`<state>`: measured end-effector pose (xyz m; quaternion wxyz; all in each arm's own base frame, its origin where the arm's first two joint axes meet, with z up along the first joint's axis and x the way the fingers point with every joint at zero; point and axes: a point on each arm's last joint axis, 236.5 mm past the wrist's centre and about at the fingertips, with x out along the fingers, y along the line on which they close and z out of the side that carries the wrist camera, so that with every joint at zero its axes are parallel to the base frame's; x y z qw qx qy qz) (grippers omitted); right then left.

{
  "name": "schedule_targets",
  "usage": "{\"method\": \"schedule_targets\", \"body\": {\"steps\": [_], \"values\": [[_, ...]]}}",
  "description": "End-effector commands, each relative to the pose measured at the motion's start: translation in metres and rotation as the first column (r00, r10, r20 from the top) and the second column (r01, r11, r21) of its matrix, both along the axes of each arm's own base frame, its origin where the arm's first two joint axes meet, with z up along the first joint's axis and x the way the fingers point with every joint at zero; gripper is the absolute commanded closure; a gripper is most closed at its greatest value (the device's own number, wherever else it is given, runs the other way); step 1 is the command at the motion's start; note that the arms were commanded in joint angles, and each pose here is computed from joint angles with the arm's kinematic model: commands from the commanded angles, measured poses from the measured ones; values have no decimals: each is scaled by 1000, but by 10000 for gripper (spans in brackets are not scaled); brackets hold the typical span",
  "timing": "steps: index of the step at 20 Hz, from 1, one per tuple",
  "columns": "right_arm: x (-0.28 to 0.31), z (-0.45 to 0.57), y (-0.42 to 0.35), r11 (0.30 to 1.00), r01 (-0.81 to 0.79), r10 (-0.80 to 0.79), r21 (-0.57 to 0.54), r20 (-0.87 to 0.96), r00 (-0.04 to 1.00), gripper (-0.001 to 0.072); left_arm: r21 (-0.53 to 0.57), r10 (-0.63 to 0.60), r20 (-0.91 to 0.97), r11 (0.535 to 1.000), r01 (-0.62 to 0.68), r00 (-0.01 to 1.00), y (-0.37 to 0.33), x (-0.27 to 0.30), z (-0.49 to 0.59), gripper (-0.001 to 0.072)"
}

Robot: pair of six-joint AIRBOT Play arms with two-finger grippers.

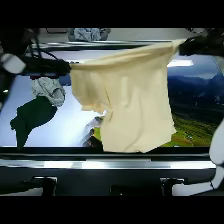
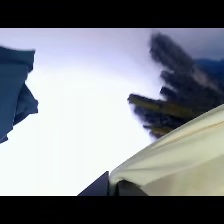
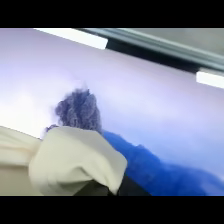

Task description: Fold the shirts.

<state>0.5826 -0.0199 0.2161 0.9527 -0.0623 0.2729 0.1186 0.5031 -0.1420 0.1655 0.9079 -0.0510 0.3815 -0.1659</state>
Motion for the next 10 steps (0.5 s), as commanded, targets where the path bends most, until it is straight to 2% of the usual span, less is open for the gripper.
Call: {"method": "schedule_targets", "body": {"steps": [1,4,7,8,9,10], "values": [[46,-102,46,939,-16,67,344,-137,988,676,9,3,-222,1000,-1,975,-6,18,-115,683],[34,-177,91,911,-57,196,409,-309,931,676,7,2,-301,1000,0,954,-10,19,-156,683],[21,-209,113,921,-93,248,379,-384,889,675,7,1,-317,1000,1,948,-9,18,-161,683],[20,-205,115,919,-97,253,383,-381,889,643,8,-1,-318,1000,4,948,-8,17,-159,683],[16,-195,115,912,-108,267,395,-374,888,415,18,-16,-322,1000,23,947,-5,14,-155,683],[7,-180,112,908,-147,300,393,-364,882,77,31,-39,-330,998,52,943,-1,11,-150,683]]}}
